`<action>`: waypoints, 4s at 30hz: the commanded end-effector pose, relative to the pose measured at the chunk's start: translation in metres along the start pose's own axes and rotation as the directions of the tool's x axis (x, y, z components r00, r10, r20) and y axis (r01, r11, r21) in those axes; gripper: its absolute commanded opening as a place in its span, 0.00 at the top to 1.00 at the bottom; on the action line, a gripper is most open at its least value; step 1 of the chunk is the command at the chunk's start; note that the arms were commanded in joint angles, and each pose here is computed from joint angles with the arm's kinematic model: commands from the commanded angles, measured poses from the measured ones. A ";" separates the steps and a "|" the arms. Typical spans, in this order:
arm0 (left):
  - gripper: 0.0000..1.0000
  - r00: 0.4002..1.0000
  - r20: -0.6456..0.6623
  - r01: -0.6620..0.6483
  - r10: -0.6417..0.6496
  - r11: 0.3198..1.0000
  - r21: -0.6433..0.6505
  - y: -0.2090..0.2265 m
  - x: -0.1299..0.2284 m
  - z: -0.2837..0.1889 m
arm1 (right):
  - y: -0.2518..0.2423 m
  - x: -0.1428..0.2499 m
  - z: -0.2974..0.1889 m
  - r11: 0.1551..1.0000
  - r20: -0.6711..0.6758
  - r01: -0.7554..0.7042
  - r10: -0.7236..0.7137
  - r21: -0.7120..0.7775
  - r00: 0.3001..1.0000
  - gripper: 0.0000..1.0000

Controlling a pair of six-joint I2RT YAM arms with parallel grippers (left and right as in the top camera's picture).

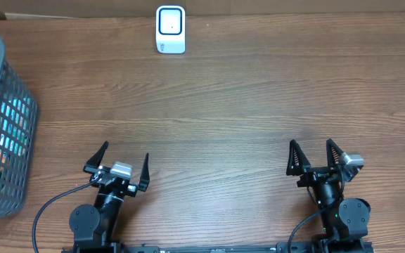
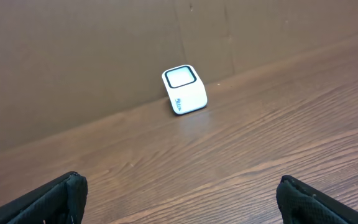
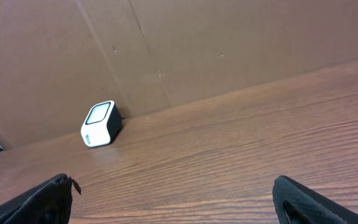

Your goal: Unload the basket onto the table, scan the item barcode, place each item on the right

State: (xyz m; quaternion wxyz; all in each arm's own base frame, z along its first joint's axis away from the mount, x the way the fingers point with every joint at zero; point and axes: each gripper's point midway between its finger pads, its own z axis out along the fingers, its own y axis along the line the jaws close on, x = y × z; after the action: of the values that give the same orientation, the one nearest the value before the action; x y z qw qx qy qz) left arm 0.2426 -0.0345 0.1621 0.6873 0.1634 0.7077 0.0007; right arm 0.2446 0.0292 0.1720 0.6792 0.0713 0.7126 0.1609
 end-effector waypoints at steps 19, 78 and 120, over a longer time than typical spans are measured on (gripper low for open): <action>0.01 0.981 0.078 0.178 -0.178 0.984 0.002 0.003 -0.024 -0.003 | 0.001 0.002 0.000 1.000 0.002 0.000 0.000 -0.009 1.000 0.00; 0.00 0.578 -0.365 0.471 -0.730 0.664 -0.581 0.190 -0.188 0.023 | 0.001 0.002 0.000 1.000 0.002 0.000 0.000 -0.009 1.000 0.00; 0.00 -0.055 0.034 0.029 -0.998 -0.035 -0.999 0.329 0.063 -0.126 | 0.001 0.002 0.000 1.000 0.001 0.000 0.000 -0.009 1.000 0.00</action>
State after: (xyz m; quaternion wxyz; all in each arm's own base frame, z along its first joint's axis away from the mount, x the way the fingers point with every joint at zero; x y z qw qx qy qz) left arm 0.2078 0.3161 0.1984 0.0968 -0.6359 0.7645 0.0421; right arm 0.2445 0.0294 0.1723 0.6796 0.0711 0.7120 0.1614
